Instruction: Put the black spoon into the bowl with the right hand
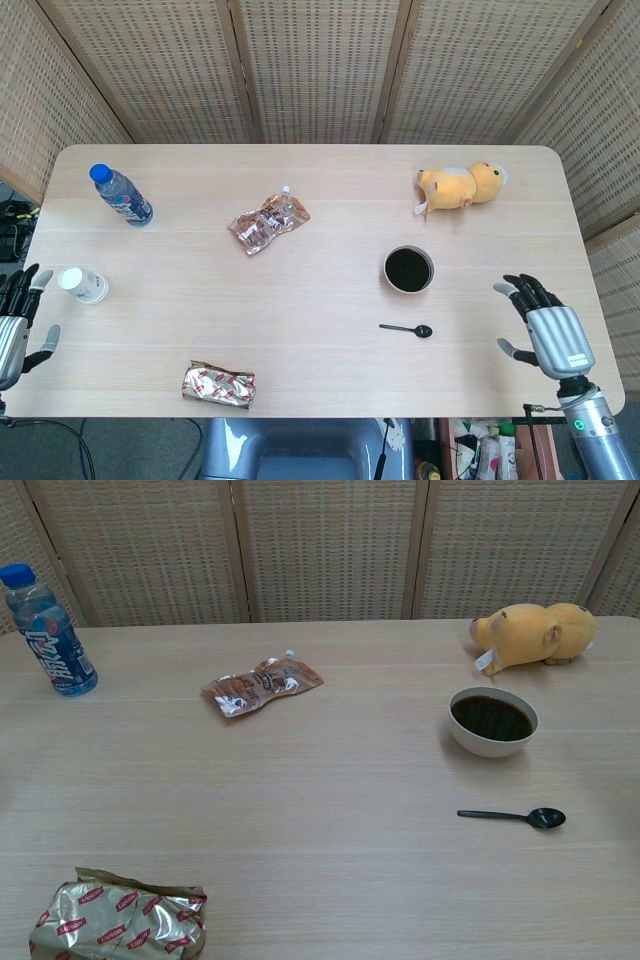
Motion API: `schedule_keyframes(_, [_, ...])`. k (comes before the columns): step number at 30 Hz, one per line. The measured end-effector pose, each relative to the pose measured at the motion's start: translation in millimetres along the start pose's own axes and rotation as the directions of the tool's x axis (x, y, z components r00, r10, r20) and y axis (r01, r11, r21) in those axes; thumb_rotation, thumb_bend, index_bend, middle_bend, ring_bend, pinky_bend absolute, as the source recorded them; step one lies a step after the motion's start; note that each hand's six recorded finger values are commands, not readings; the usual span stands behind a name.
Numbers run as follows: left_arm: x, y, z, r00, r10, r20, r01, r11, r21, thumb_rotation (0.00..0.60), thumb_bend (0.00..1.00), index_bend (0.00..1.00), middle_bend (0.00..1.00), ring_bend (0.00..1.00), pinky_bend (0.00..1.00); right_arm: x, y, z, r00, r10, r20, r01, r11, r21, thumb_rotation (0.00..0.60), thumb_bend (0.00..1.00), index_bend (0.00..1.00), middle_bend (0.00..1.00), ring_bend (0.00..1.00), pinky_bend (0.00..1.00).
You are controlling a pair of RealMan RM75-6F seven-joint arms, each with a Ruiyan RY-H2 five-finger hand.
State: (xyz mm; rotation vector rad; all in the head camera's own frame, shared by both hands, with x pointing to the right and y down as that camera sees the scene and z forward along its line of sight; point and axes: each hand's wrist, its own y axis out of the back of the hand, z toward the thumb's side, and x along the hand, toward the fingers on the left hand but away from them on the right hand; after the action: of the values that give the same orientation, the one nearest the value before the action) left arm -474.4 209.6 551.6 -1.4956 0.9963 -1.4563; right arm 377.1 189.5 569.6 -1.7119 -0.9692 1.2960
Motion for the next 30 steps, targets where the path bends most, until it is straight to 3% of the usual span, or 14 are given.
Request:
schedule_keyframes(7, [7,7,-1,1.000,0.018,0.013,-0.019,1.000,0.020,0.600,0.44,0.00,0.00,0.00,0.00,-31,-6,31,0.991,0.049,-0.126,-0.055,0.998,-0.039,0.600,0.31,0.24,0.35,0.34,0.47])
schedule_keyframes(16, [20,20,-1,0.999,0.047,0.028,-0.049,0.997,0.058,0.600,0.44,0.00,0.00,0.00,0.00,-65,-20,71,0.961,0.125,-0.248,-0.144,0.988,-0.060,0.600,0.31,0.30,0.61,0.64,0.78])
schedule_keyframes(21, [28,27,1,0.997,0.063,0.040,-0.066,0.995,0.072,0.600,0.44,0.00,0.00,0.00,0.00,-77,-30,88,0.943,0.171,-0.287,-0.196,0.979,-0.060,0.600,0.31,0.37,0.76,0.78,0.90])
schedule_keyframes(30, [39,31,1,0.996,0.069,0.055,-0.074,0.994,0.085,0.600,0.44,0.00,0.00,0.00,0.00,-97,-64,112,0.915,0.261,-0.308,-0.291,0.955,-0.056,0.600,0.31,0.46,0.89,0.90,1.00])
